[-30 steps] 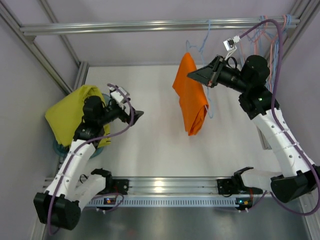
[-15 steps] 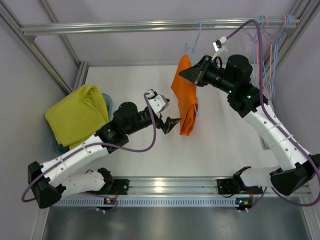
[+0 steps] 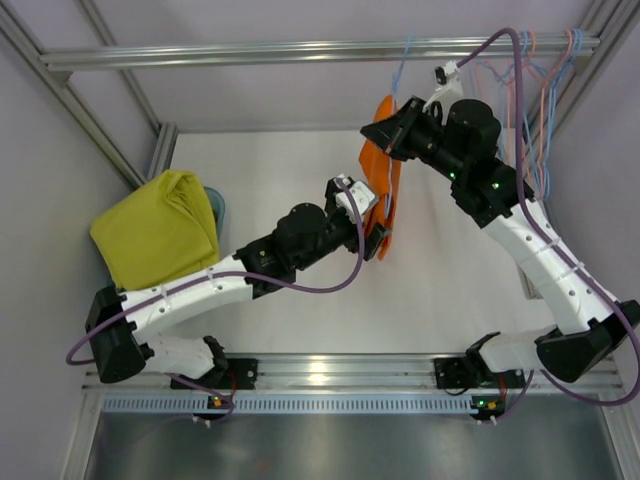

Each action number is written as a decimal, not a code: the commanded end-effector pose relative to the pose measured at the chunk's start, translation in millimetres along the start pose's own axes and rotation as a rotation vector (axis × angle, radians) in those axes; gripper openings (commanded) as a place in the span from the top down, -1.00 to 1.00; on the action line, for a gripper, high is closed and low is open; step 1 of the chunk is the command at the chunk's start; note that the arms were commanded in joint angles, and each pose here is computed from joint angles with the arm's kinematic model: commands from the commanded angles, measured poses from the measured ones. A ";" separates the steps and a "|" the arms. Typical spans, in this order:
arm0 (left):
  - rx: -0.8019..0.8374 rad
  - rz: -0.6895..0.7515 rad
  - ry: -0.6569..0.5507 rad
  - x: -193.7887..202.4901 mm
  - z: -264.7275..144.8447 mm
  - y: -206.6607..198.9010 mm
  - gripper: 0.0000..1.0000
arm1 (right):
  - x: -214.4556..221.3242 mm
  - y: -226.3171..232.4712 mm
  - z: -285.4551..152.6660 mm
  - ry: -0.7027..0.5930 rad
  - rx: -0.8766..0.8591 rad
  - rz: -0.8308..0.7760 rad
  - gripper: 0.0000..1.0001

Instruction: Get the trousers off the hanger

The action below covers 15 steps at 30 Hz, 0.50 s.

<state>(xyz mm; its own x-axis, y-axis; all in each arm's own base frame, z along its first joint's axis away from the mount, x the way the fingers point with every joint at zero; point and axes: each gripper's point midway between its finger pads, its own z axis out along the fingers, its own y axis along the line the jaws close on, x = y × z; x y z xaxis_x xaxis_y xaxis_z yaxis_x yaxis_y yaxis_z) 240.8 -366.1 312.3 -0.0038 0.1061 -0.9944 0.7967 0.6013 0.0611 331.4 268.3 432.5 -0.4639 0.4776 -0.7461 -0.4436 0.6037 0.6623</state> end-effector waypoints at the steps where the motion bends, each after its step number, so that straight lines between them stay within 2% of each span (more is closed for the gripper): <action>1: -0.117 -0.011 -0.106 -35.1 6.0 19.5 -0.83 | -71.5 74.5 -27.8 -0.239 -0.208 -0.072 1.00; 3: -0.115 -0.001 -0.116 -36.6 6.3 19.5 -0.76 | -70.6 76.4 -29.6 -0.236 -0.214 -0.072 1.00; 6: -0.131 0.029 -0.107 -32.0 7.8 23.8 -0.45 | -69.9 78.6 -30.9 -0.235 -0.222 -0.076 1.00; 7: -0.143 0.021 -0.103 -31.3 7.8 28.0 -0.26 | -69.8 77.6 -30.7 -0.234 -0.219 -0.078 1.00; 15: -0.171 0.036 -0.091 -30.7 -2.2 43.9 0.27 | -67.5 80.4 -31.6 -0.228 -0.241 -0.076 1.00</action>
<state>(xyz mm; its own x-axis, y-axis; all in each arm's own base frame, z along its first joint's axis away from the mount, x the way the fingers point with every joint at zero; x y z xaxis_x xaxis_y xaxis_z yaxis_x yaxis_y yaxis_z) 269.7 -351.9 308.3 0.0120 0.1318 -0.9912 0.7136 0.6933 0.1008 328.7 271.1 439.8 -0.4518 0.4780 -0.7533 -0.4614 0.5975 0.6559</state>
